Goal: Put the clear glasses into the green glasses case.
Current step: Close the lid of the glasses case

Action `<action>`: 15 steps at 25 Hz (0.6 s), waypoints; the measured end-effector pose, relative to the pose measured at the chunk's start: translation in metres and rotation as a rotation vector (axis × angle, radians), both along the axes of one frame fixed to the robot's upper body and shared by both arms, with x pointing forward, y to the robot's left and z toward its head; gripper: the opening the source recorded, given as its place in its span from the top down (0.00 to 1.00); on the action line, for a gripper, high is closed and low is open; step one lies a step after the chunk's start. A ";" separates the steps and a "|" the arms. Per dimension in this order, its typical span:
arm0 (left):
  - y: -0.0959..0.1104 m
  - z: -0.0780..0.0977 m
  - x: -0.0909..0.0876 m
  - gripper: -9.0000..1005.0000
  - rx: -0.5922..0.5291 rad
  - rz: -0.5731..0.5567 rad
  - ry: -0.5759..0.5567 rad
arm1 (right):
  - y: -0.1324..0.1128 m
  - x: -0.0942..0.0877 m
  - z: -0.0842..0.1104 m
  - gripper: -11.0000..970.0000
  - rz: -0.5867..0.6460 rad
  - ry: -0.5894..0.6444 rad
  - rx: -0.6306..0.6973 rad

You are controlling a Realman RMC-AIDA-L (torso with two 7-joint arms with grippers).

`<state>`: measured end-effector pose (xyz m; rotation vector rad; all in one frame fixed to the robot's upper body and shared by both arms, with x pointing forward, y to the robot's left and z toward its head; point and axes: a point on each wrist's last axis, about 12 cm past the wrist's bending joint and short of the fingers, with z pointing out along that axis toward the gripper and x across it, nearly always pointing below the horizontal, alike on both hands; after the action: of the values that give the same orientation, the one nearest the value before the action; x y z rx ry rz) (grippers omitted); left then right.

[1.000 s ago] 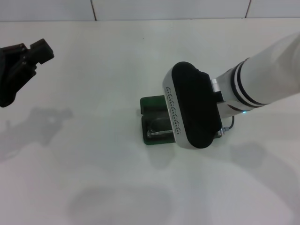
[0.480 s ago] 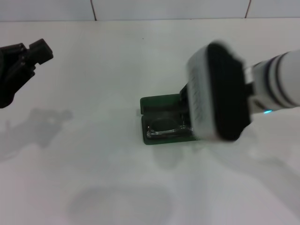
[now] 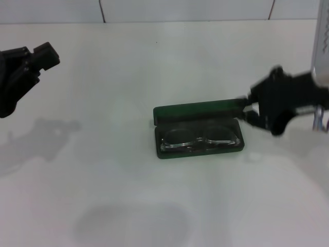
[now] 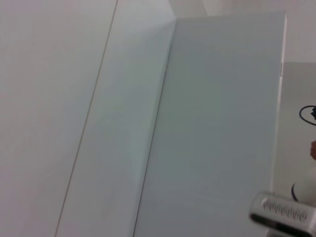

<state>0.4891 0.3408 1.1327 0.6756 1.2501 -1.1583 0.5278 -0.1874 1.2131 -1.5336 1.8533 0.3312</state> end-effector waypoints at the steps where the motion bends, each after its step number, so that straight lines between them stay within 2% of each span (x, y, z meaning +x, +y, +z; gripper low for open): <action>1: -0.001 0.000 0.001 0.93 0.000 -0.002 -0.001 | -0.001 0.000 -0.005 0.81 -0.004 0.019 -0.010; 5: -0.003 0.001 0.003 0.93 0.001 -0.011 -0.001 | -0.002 0.009 -0.021 0.81 -0.070 0.090 -0.051; 10: -0.007 0.000 0.005 0.93 -0.001 -0.026 0.010 | -0.004 0.017 -0.030 0.84 -0.112 0.120 -0.059; 13: -0.008 -0.001 0.004 0.93 0.002 -0.035 0.023 | -0.017 0.023 -0.029 0.87 -0.182 0.089 -0.019; 15: -0.011 -0.002 0.005 0.93 0.016 -0.059 0.045 | -0.034 0.026 -0.021 0.88 -0.261 0.058 0.035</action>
<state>0.4939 0.3294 1.1303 0.7058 1.2857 -1.2193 0.5539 -0.2212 1.1919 -1.2518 2.0533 0.2867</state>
